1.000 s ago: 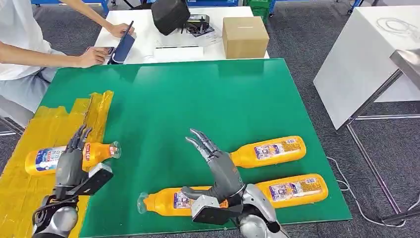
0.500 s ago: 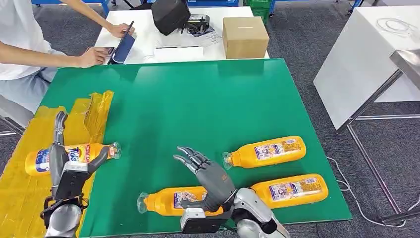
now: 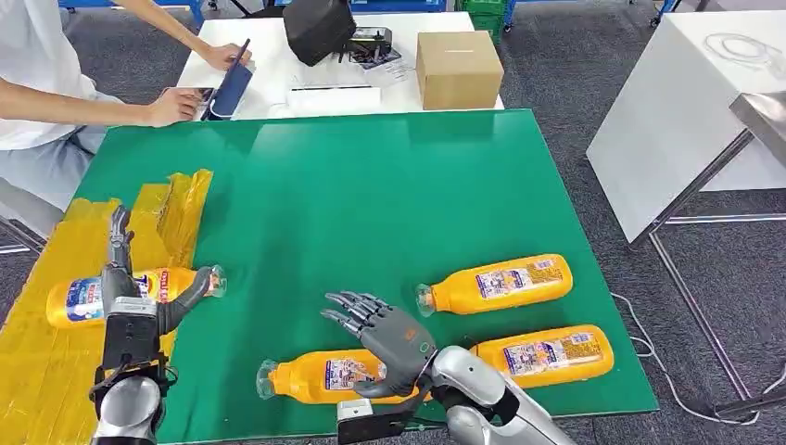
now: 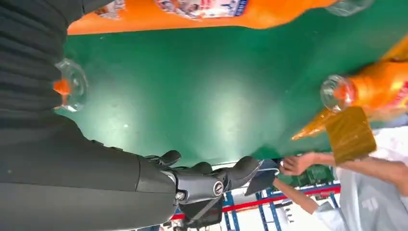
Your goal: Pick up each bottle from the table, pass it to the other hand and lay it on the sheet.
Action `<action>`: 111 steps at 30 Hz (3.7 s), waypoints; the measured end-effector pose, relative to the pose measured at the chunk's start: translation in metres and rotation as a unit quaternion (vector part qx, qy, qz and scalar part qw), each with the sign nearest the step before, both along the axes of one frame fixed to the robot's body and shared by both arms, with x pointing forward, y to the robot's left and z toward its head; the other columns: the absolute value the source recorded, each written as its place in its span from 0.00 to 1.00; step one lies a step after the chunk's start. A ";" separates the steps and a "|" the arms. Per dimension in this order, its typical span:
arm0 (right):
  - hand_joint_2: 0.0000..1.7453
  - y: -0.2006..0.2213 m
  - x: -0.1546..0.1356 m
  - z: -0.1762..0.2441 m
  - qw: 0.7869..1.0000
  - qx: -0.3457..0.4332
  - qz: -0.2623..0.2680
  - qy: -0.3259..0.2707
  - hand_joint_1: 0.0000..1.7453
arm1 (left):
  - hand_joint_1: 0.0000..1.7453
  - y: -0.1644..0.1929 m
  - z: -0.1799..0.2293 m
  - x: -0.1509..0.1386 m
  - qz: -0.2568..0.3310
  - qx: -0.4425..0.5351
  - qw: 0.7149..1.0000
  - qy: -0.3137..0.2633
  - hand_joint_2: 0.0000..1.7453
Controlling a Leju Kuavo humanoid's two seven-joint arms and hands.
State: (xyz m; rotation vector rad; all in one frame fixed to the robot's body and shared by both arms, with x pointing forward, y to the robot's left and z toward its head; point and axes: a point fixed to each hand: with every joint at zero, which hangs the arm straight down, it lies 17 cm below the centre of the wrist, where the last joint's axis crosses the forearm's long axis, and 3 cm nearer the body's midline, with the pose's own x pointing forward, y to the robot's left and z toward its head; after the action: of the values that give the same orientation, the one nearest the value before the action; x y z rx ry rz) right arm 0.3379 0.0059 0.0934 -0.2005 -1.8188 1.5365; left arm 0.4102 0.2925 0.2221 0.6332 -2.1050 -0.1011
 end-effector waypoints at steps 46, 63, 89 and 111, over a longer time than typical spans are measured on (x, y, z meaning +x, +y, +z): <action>1.00 -0.020 0.027 -0.038 0.992 -0.122 -0.002 -0.024 0.00 | 0.00 -0.006 -0.009 0.007 -0.007 -0.025 1.000 0.013 1.00; 1.00 -0.034 0.055 -0.045 0.983 -0.162 -0.060 -0.058 0.00 | 0.00 -0.006 -0.013 0.008 -0.009 -0.034 0.999 0.023 1.00; 1.00 0.020 -0.032 -0.011 0.995 0.041 0.075 0.057 0.00 | 0.00 -0.009 -0.017 0.013 -0.015 -0.034 0.999 0.026 1.00; 1.00 0.004 -0.033 -0.055 0.989 -0.092 0.114 0.032 0.00 | 0.00 -0.016 -0.022 0.019 -0.024 -0.038 0.999 0.030 1.00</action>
State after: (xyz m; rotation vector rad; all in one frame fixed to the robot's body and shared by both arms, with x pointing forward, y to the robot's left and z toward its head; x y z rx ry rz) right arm 0.3054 0.0097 0.0385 -0.0290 -1.6951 1.8520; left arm 0.4294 0.2766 0.2005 0.5278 -2.0564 -0.0648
